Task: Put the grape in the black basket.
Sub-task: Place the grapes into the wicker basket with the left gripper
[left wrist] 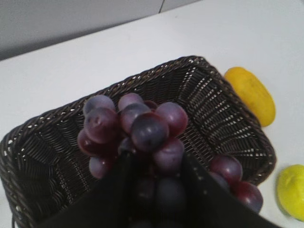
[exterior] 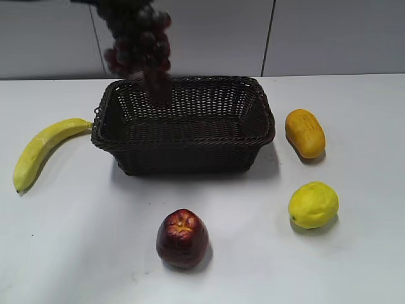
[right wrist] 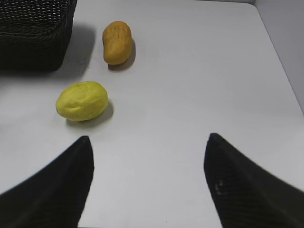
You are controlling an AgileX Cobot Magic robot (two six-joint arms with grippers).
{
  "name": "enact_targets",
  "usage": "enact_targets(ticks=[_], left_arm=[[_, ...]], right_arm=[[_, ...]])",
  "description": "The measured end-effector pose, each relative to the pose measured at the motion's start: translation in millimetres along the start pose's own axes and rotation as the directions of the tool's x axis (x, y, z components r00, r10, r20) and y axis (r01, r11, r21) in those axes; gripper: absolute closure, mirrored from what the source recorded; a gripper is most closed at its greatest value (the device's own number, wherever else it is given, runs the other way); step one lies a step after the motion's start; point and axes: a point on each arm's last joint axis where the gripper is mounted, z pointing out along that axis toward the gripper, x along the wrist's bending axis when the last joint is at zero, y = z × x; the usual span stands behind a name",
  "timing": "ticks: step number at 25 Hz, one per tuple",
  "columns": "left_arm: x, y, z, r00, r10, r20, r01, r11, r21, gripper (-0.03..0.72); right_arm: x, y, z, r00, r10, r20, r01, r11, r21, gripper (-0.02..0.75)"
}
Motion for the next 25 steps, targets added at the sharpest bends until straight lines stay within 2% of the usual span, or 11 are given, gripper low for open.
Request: enact_targets(ticks=[6, 11, 12, 13, 15, 17, 21, 25], left_arm=[[33.5, -24, 81, 0.997, -0.051, -0.058, 0.056, 0.995, 0.079, 0.470], [43.2, -36, 104, 0.995, -0.068, -0.072, 0.076, 0.991, 0.115, 0.467], [43.1, -36, 104, 0.995, -0.070, -0.071, 0.078, 0.991, 0.112, 0.437], [42.9, -35, 104, 0.995, -0.074, -0.070, 0.081, 0.991, 0.106, 0.369], [42.5, -33, 103, 0.995, -0.079, -0.069, 0.085, 0.992, 0.093, 0.171], [40.7, -29, 99, 0.995, -0.078, -0.066, 0.083, 0.994, 0.077, 0.092], [32.1, -18, 78, 0.997, -0.058, -0.057, 0.060, 0.997, 0.040, 0.083], [23.1, -3, 31, 0.997, 0.018, -0.069, -0.016, 1.000, 0.027, 0.083]], right_arm=[[0, 0, 0, 1.000, 0.000, 0.000, 0.000, 1.000, 0.000, 0.187], [0, 0, 0, 1.000, 0.000, 0.000, 0.000, 1.000, 0.000, 0.187], [0, 0, 0, 1.000, 0.000, 0.000, 0.000, 1.000, 0.000, 0.187], [0, 0, 0, 1.000, 0.000, 0.000, 0.000, 1.000, 0.000, 0.187], [0, 0, 0, 1.000, 0.000, 0.000, 0.000, 1.000, 0.000, 0.187], [0, 0, 0, 1.000, 0.000, 0.000, 0.000, 1.000, 0.000, 0.187], [0, 0, 0, 1.000, 0.000, 0.000, 0.000, 1.000, 0.000, 0.187], [0, 0, 0, 1.000, 0.000, 0.000, 0.000, 1.000, 0.000, 0.187]])
